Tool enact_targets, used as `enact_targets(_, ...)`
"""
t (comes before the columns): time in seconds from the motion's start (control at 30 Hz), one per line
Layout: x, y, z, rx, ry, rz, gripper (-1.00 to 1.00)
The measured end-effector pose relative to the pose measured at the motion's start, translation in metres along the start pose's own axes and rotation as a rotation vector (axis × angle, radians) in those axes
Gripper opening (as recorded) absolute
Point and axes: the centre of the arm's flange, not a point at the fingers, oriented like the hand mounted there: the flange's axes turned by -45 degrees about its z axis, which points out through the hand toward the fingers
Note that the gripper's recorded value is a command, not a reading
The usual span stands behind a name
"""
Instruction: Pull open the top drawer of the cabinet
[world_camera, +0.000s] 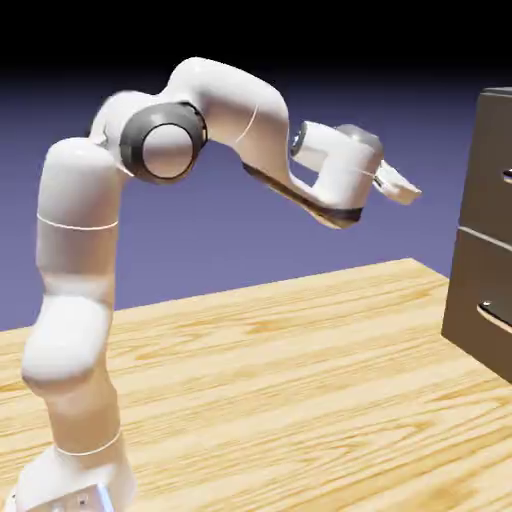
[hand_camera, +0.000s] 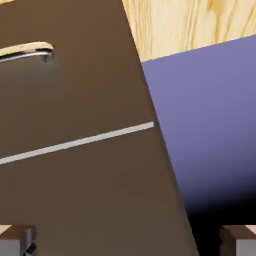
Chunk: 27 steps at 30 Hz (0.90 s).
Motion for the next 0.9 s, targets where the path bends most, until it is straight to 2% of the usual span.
enact_targets(0.43,-0.018,-0.046,0.065,0.041,-0.185,-0.834,0.00)
enact_targets(0.9,-0.030,-0.152,0.121,0.297,-0.275,-1.591,0.00)
